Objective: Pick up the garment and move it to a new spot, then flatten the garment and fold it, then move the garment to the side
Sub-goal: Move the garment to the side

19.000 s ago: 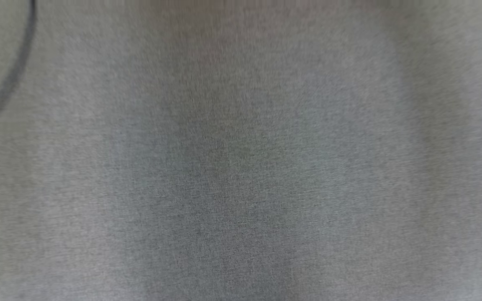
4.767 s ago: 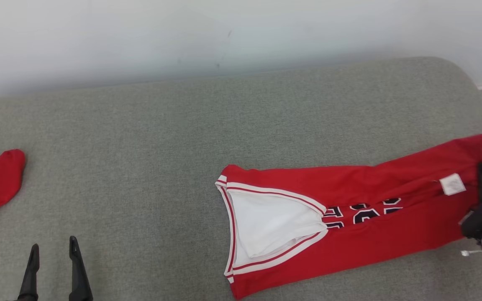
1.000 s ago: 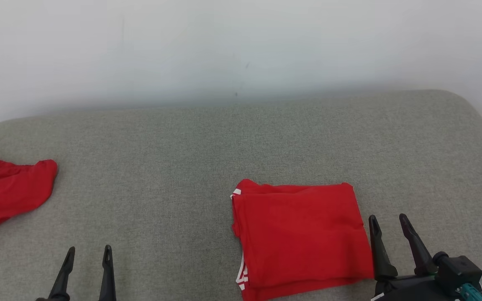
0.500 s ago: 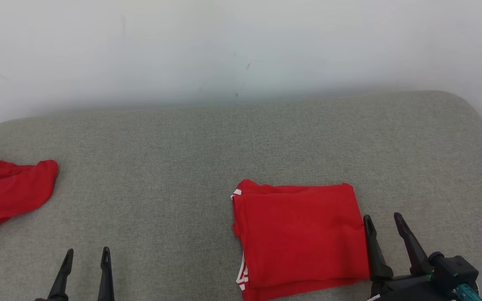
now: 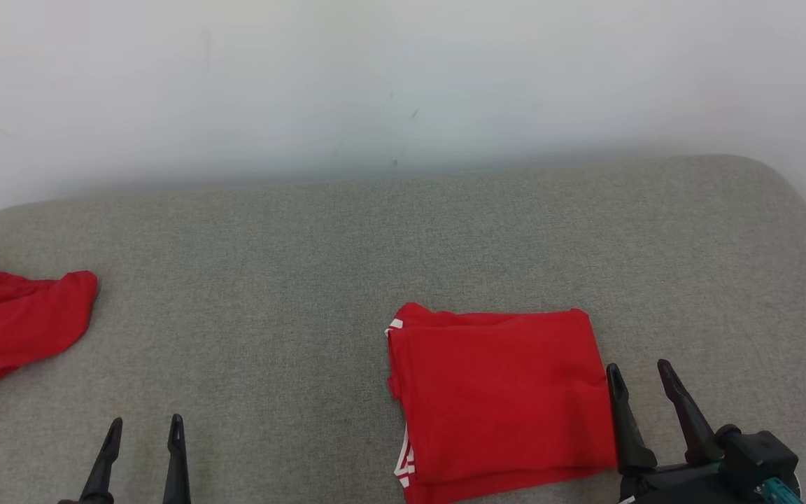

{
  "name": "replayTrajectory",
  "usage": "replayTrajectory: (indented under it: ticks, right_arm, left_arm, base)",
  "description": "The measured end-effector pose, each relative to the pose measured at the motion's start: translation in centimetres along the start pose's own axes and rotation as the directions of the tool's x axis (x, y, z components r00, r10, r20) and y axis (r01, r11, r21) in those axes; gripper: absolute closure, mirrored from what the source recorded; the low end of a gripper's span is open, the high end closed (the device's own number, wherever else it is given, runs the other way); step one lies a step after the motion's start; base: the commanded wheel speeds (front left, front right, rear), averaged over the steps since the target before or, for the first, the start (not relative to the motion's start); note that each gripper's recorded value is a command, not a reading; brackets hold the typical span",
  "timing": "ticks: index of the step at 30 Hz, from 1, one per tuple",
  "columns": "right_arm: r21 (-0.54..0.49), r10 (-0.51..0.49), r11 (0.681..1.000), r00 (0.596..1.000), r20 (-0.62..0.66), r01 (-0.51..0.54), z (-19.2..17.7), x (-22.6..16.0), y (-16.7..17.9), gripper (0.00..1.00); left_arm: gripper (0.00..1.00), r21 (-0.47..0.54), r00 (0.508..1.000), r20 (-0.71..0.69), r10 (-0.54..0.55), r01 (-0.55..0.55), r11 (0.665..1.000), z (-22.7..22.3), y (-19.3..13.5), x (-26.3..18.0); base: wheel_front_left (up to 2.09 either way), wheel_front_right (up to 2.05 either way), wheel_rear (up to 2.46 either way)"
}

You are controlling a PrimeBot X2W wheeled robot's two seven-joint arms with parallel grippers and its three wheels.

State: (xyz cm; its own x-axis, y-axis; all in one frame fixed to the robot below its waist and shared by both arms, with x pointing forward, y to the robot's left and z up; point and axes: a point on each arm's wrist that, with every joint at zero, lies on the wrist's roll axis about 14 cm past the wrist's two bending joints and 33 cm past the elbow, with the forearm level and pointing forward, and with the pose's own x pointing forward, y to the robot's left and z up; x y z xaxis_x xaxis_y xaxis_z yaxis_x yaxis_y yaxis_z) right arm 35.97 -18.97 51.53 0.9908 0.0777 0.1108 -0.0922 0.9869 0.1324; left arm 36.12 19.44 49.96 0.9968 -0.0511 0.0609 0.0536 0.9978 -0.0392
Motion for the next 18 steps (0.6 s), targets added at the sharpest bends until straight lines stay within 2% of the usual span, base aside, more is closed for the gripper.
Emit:
replayTrajectory:
  ticks: [9,14,18]
  right_arm:
    - [-0.006,0.0,1.0,1.0,-0.006,0.0,-0.1,0.0,-0.1,0.0]
    - [-0.052,0.017,0.999,1.0,-0.002,-0.017,0.3,1.4,-0.6,0.0]
    - [-0.073,0.012,0.997,0.998,-0.061,-0.016,-1.1,2.5,-1.4,0.0]
  left_arm:
    - [0.0,-0.002,1.0,-0.003,0.0,0.0,1.0,-0.1,0.0,0.0]
    - [0.0,-0.003,1.0,-0.008,0.004,-0.004,1.0,-0.3,0.1,0.1]
    - [0.0,-0.004,1.0,-0.012,0.005,-0.005,1.0,-0.4,0.1,0.1]
  base:
    - [0.0,0.0,0.0]
    - [0.0,0.0,0.0]
    - [0.0,0.0,0.0]
